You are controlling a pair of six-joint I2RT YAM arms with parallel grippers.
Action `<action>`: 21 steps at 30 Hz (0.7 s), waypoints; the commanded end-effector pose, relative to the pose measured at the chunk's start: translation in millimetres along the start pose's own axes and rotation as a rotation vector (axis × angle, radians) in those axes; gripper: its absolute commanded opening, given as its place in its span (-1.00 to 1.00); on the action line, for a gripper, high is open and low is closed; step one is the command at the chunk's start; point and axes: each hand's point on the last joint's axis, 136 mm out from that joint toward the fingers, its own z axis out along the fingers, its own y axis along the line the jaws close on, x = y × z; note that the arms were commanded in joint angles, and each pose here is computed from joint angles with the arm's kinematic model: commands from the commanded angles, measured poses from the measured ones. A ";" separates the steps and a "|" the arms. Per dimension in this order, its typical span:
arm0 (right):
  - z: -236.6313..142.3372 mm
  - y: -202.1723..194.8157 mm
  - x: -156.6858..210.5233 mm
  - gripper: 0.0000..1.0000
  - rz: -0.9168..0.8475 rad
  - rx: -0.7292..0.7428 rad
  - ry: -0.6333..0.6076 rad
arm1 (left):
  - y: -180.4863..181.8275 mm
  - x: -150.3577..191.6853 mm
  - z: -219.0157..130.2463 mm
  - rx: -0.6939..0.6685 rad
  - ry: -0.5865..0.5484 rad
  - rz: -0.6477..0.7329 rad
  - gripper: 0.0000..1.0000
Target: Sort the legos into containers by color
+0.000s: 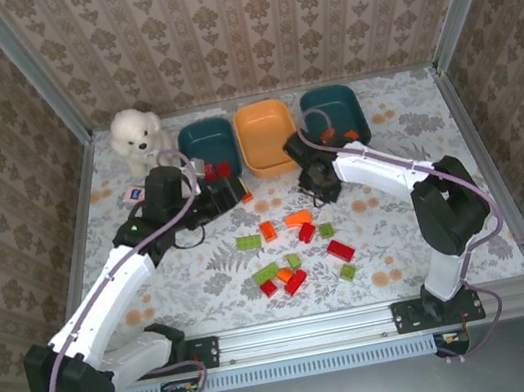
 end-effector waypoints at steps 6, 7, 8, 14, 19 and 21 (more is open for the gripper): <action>-6.1 116.1 -34.9 -0.36 -0.352 -0.188 -0.075 | 31.5 -53.9 2.8 -0.112 -0.053 -0.212 0.75; -0.2 127.4 -39.1 -0.35 -0.377 -0.199 -0.087 | 30.7 -59.2 4.6 -0.110 -0.056 -0.213 0.75; 5.6 136.3 -42.5 -0.35 -0.397 -0.205 -0.097 | 29.5 -62.5 6.8 -0.105 -0.054 -0.211 0.75; 51.1 169.2 -75.1 -0.34 -0.408 -0.226 -0.139 | 22.5 -76.6 10.7 -0.087 -0.061 -0.190 0.75; 92.8 166.3 -91.3 -0.32 -0.329 -0.215 -0.093 | 28.9 -69.6 10.1 -0.108 -0.045 -0.210 0.75; 107.6 162.0 -93.4 -0.32 -0.298 -0.210 -0.071 | 30.1 -67.8 8.2 -0.110 -0.049 -0.216 0.75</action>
